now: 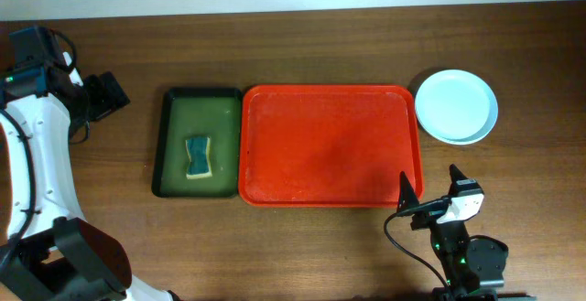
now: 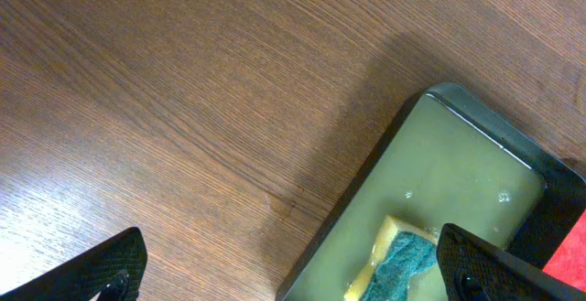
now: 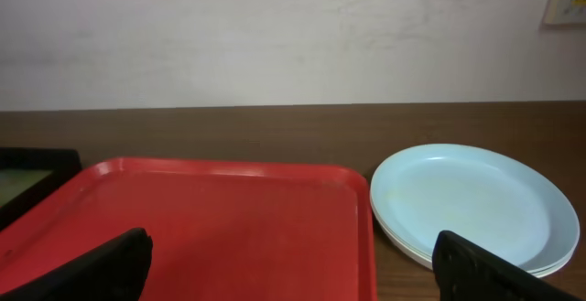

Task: Clean dirty plates on tray and stack at the side

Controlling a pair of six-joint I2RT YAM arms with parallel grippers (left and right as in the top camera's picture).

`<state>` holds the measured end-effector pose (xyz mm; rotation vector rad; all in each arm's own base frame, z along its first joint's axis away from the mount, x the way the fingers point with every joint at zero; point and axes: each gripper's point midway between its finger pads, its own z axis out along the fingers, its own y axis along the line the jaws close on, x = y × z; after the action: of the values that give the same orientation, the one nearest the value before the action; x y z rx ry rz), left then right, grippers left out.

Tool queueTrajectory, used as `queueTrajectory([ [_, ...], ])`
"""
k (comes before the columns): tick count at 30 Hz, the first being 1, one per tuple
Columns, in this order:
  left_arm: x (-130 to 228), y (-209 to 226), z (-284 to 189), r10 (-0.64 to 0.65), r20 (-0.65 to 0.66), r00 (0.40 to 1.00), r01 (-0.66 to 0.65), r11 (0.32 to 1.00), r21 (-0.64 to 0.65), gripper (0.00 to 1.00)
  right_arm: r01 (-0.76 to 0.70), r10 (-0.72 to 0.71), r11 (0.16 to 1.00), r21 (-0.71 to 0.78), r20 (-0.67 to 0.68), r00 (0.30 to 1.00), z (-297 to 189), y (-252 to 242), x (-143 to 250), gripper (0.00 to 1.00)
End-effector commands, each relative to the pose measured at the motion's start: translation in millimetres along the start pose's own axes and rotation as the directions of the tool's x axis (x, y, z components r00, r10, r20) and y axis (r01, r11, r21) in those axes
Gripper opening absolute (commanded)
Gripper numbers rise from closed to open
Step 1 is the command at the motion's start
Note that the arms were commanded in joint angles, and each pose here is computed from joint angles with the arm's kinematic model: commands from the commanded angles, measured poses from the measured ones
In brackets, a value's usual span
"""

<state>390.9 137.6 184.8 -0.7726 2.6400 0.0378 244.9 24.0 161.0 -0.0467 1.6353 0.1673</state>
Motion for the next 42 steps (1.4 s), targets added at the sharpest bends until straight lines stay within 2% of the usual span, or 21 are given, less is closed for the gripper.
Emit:
queueTrajectory([
  [1, -0.4, 3.0, 0.7, -0.020, -0.001, 1.000, 0.020, 1.000, -0.003, 0.99, 0.072, -0.072, 0.997, -0.005, -0.003, 0.997, -0.2, 0.3, 2.3, 0.99],
  [32, 0.4, -0.3, 0.3, -0.013, -0.001, 1.000, 0.013, 1.000, 0.000, 0.99, 0.075, -0.075, 0.997, -0.008, -0.003, 0.997, -0.2, 0.8, 2.3, 0.99],
  [35, -3.5, -4.8, -26.7, -0.006, 0.064, 0.998, 0.004, 1.000, 0.021, 0.99, 0.075, -0.075, 0.997, -0.008, -0.003, 0.997, -0.2, 0.8, 2.3, 0.98],
  [38, -3.5, -20.7, -78.8, 0.023, 0.185, 0.982, -0.036, 0.997, 0.067, 0.99, 0.075, -0.075, 0.997, -0.008, -0.003, 0.997, -0.2, 0.8, 2.3, 0.98],
  [42, 16.1, -57.4, -159.0, 0.090, 0.360, 0.929, -0.156, 0.975, 0.158, 0.99, 0.075, -0.075, 0.997, -0.008, -0.003, 0.997, -0.2, 0.8, 2.3, 0.99],
])
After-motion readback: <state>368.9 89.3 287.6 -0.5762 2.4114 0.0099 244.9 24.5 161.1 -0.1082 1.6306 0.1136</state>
